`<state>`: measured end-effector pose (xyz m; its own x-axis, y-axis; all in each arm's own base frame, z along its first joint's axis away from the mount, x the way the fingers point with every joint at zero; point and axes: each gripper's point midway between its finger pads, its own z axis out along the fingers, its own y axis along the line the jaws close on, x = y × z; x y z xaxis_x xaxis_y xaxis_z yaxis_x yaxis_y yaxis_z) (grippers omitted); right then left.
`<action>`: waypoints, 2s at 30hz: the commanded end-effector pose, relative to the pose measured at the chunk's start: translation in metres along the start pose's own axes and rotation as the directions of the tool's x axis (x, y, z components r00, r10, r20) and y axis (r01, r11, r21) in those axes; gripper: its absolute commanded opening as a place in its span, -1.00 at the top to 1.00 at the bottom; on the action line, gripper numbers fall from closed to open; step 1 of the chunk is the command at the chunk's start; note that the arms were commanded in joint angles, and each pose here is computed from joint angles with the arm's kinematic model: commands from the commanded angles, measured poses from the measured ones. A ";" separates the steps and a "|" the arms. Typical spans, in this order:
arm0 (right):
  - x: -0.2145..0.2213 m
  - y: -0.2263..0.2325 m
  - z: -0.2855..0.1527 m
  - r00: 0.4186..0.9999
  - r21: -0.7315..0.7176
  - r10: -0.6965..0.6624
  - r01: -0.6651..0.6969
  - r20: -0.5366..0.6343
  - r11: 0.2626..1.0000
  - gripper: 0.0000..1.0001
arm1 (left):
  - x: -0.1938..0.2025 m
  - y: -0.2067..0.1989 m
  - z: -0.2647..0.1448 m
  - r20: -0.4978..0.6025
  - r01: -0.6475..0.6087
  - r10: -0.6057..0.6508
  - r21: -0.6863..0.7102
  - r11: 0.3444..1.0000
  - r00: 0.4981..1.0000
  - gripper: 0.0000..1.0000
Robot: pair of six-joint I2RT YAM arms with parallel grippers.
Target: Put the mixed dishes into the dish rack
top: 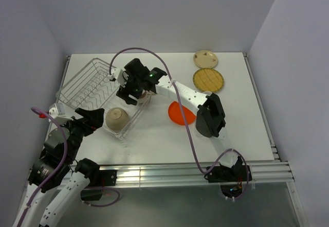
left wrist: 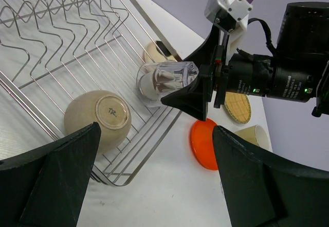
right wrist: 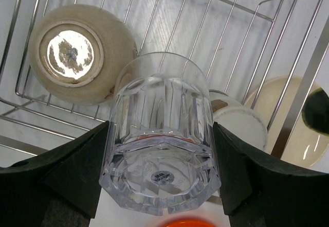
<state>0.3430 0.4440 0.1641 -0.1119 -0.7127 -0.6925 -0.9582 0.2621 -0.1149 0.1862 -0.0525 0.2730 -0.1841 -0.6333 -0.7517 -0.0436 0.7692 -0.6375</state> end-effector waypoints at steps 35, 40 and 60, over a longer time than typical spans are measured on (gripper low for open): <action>0.022 0.000 0.035 0.962 0.044 -0.223 0.232 -0.160 0.972 0.14 | -0.007 -0.001 -0.004 0.028 0.025 -0.025 0.004 1.000 0.999 -0.95; 0.023 0.002 0.037 0.960 0.045 -0.227 0.237 -0.162 0.970 -0.21 | -0.006 -0.001 -0.003 0.024 0.022 -0.022 0.004 1.000 0.999 -0.95; 0.021 0.011 0.039 0.953 0.022 -0.255 0.262 -0.160 0.965 -0.85 | -0.004 0.000 -0.003 0.017 0.032 -0.032 0.005 0.999 0.999 -0.95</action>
<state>0.3383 0.4472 0.1057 0.0574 -0.8647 -0.4990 -0.9579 0.0931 -0.2715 0.1848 -0.0522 0.2731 -0.1805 -0.6438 -0.7436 -0.0426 0.7604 -0.6480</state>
